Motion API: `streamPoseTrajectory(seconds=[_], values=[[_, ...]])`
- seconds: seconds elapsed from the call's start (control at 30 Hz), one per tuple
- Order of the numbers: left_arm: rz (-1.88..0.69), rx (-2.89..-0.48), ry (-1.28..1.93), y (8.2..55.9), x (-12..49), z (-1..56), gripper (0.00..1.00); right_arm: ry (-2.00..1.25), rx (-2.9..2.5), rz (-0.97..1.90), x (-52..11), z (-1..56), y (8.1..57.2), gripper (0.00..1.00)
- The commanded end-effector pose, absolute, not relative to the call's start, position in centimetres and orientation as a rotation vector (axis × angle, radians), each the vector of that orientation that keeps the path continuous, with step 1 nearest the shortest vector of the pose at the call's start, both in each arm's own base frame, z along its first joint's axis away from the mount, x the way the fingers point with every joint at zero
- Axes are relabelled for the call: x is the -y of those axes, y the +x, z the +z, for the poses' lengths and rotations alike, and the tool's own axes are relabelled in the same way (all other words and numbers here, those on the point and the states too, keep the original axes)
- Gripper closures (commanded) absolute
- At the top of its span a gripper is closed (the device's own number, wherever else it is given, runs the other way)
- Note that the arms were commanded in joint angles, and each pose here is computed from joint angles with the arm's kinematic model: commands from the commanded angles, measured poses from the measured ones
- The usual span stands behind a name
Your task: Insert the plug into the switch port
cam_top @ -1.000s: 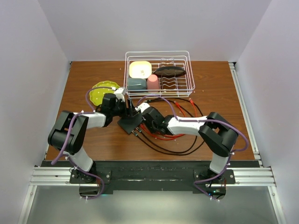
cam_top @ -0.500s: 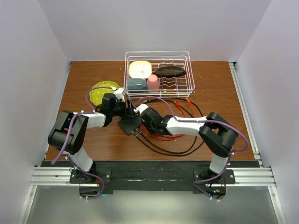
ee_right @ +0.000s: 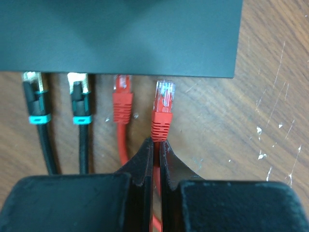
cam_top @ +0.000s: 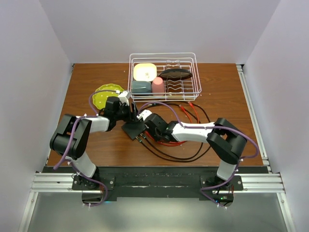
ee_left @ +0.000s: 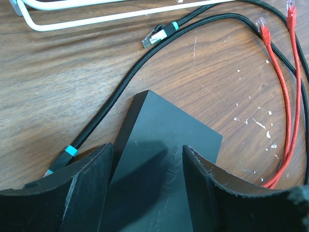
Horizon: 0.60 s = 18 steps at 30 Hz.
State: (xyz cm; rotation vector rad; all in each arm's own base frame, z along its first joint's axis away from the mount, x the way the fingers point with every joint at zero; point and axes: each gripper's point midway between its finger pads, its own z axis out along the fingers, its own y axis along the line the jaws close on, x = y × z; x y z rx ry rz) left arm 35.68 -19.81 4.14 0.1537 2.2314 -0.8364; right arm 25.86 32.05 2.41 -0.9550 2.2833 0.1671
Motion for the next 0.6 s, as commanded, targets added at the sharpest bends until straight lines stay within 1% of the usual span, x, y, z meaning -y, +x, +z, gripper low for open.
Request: streamPoseTrajectory(seconds=[0.0, 0.4, 0.57], values=[[-0.874, -2.186, 0.185, 36.6, 20.5, 5.4, 0.36, -0.952, -2.194, 0.238, -33.0, 5.2, 25.8, 1.0], [-0.895, -2.178, 0.204, 36.4, 20.8, 5.7, 0.36, -0.863, -2.234, 0.06, -32.0, 3.5, 27.9, 1.0], [-0.9, -2.18, 0.206, 36.4, 20.8, 5.6, 0.36, -0.907, -2.224, 0.113, -32.8, 3.7, 27.1, 1.0]])
